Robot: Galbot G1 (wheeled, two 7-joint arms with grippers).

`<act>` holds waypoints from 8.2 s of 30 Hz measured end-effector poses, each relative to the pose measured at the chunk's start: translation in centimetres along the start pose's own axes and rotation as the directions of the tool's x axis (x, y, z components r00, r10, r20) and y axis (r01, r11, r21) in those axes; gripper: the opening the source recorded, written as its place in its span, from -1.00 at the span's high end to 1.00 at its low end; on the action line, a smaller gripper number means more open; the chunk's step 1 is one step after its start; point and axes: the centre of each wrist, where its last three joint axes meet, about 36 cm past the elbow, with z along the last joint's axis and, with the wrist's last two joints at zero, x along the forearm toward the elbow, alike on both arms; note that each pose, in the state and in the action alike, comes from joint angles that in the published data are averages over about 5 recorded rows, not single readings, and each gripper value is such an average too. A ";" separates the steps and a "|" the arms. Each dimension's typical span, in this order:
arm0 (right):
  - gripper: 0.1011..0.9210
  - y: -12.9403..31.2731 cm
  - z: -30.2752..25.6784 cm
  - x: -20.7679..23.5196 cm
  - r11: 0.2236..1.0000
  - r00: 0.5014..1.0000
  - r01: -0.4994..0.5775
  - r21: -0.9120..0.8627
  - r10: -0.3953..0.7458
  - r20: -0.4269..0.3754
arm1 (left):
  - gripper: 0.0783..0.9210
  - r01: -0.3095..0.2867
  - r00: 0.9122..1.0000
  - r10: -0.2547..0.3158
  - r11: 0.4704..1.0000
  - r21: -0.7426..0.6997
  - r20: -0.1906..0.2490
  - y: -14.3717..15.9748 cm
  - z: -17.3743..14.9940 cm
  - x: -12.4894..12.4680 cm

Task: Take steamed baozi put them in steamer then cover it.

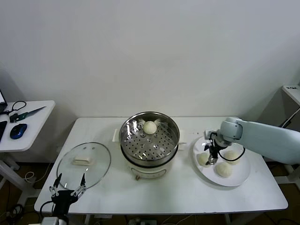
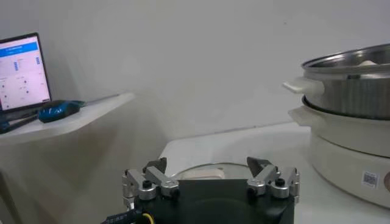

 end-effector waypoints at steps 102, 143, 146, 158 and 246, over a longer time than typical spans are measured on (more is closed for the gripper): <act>-0.76 -4.5 -16.4 21.6 0.941 0.994 -0.028 0.338 -0.010 0.108 | -0.77 0.008 0.999 -0.008 1.000 0.016 0.048 -0.5 -2.4 0.1; -0.75 3.7 8.4 1.7 0.995 0.998 0.044 0.089 -0.039 -0.052 | -0.77 0.031 0.999 -0.032 0.999 0.026 0.029 -0.9 -1.8 0.7; -0.68 3.8 8.2 1.3 0.995 0.998 0.041 0.088 -0.037 -0.051 | -0.77 0.032 0.999 -0.033 0.999 0.026 0.029 -0.9 -1.8 0.7; -0.31 3.6 7.4 1.7 0.993 0.998 0.048 0.104 -0.044 -0.041 | -0.77 0.032 0.999 -0.033 0.999 0.027 0.039 -1.0 -2.2 0.7; -0.76 -4.8 -10.5 22.7 0.583 0.996 -0.034 0.811 0.090 -0.022 | -0.77 0.025 0.997 -0.027 0.999 0.028 0.068 -0.8 -3.1 0.5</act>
